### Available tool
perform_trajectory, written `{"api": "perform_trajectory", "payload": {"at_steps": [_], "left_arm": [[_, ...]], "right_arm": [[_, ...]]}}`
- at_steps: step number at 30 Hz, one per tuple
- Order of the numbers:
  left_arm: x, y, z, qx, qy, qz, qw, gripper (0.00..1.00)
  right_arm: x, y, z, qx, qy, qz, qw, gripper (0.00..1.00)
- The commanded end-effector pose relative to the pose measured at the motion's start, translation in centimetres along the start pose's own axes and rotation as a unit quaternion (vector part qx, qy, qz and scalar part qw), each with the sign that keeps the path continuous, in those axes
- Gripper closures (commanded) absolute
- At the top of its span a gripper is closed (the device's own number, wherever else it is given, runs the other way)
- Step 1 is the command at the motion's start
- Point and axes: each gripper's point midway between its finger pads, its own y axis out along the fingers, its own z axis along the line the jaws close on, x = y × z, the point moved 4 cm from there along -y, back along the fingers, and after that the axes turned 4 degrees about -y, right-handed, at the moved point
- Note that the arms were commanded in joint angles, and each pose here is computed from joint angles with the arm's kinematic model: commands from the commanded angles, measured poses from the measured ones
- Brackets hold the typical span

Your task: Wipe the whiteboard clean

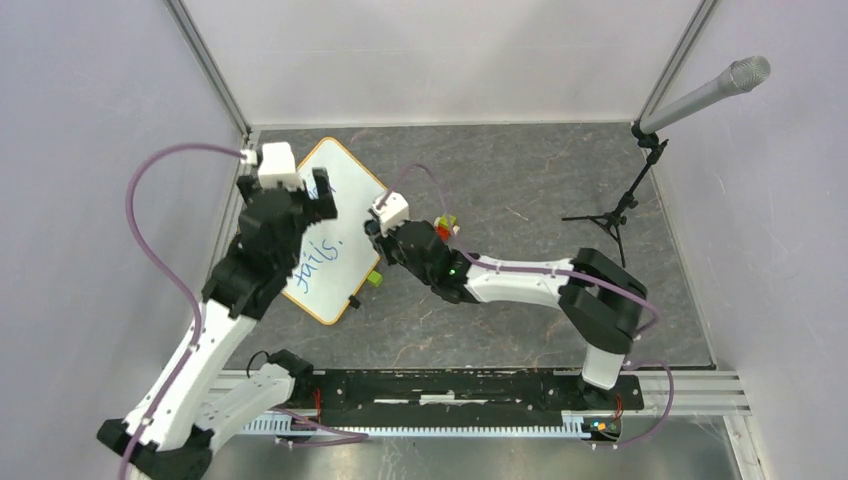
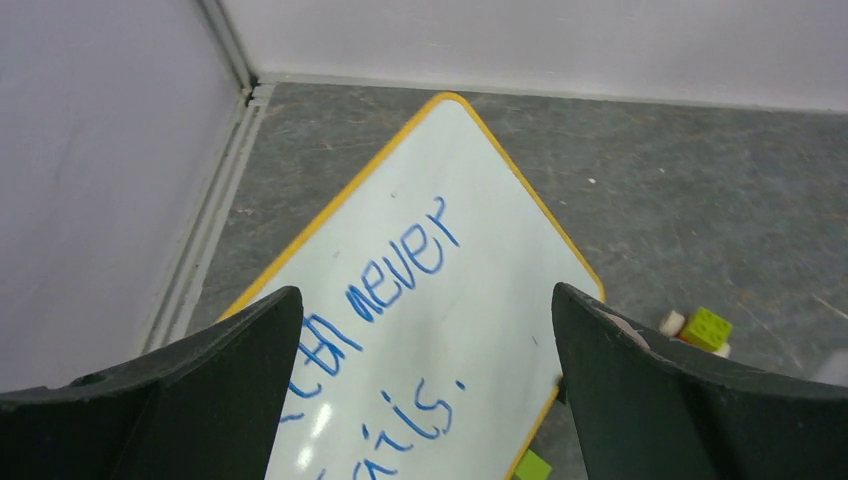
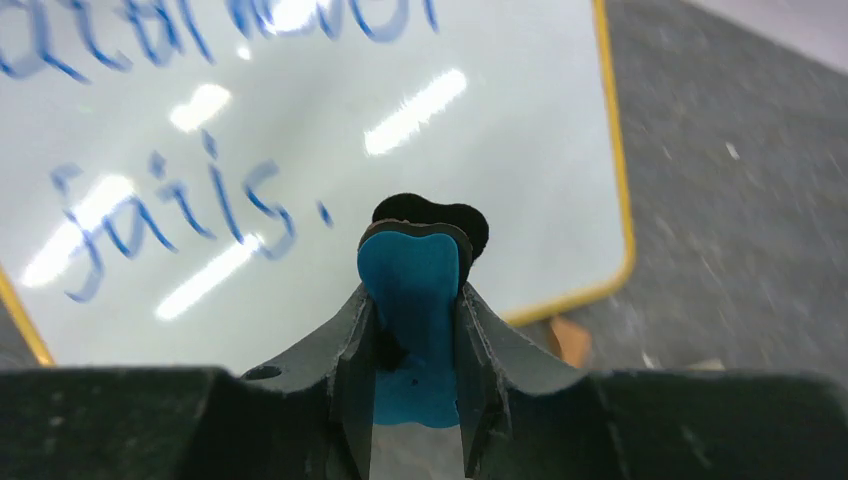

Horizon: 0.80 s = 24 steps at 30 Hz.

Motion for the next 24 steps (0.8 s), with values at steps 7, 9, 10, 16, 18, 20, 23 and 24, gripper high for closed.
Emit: {"api": "perform_trajectory", "payload": {"at_steps": [7,9,10,16,18,20,23,24], "left_arm": [[3.9,8.9,3.2,0.015,-0.158,0.106,0.982,0.00],[3.4,11.2,4.7,0.015,-0.182,0.126,0.975,0.00],[3.2,11.9,4.8,-0.004,-0.191,0.138,0.972,0.00],[0.4,15.3,6.6,0.014,-0.174,0.183,0.967,0.00],[-0.6,15.8,6.7,0.016,-0.169,0.191,0.967,0.01],[-1.6,16.2,7.0,0.026,-0.169,0.200,0.965,0.06],[-2.9,16.5,7.2,0.032,-0.162,0.212,0.963,0.11],[-3.2,16.5,7.4,0.039,-0.160,0.213,0.963,0.13]], "right_arm": [[9.2,3.8,5.2,0.139,-0.010,-0.177,0.974,0.73],[9.0,4.2,5.6,0.172,-0.009,-0.173,0.970,0.72],[8.6,4.3,6.1,0.197,-0.013,-0.169,0.966,0.72],[6.8,5.8,7.0,0.222,-0.068,-0.151,0.961,0.70],[6.9,6.4,7.3,0.225,-0.070,-0.151,0.960,0.69],[7.1,7.2,7.7,0.231,-0.070,-0.144,0.960,0.69],[7.0,8.0,8.4,0.242,-0.066,-0.140,0.958,0.68],[6.9,8.2,8.5,0.242,-0.064,-0.138,0.958,0.67]]}}
